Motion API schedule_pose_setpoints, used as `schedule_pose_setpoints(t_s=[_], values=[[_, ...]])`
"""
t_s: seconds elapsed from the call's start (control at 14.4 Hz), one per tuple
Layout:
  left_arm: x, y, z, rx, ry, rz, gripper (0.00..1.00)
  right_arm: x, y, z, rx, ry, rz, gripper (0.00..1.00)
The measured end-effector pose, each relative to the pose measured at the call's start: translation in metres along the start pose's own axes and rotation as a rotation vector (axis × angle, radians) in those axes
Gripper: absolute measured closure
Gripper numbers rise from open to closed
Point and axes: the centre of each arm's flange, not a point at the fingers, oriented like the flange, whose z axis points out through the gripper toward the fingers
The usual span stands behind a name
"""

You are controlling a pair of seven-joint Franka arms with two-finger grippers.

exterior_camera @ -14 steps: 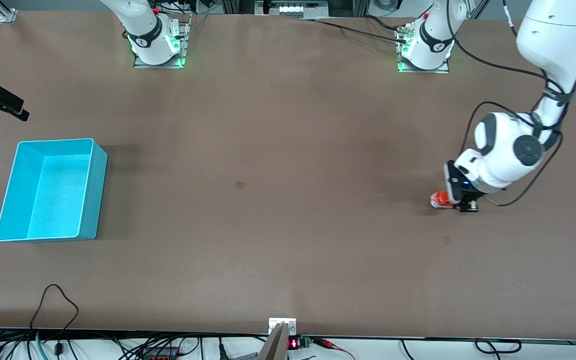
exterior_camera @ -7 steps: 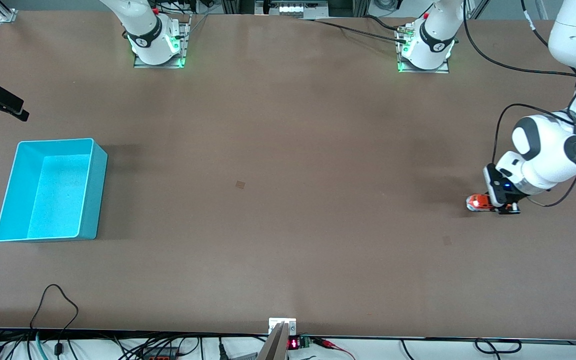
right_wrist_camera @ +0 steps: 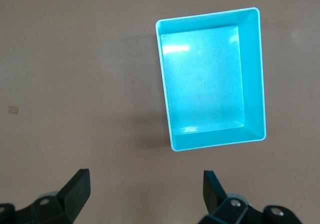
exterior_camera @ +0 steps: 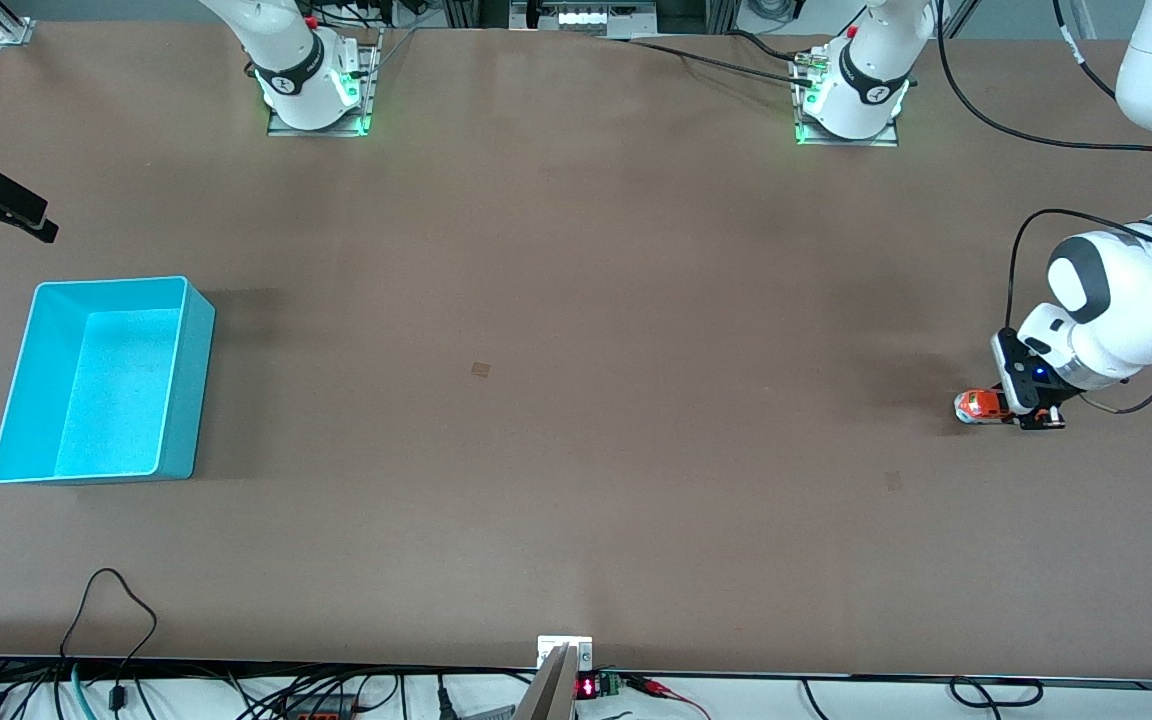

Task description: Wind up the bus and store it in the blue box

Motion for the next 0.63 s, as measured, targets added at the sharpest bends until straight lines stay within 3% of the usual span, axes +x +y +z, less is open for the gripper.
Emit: schedule_pose_setpoints(t_s=[0.63], values=[[-0.014, -0.001, 0.000, 0.004, -0.002, -0.003, 0.48, 0.000, 0.000, 0.000, 0.000, 0.001, 0.000, 0.00]])
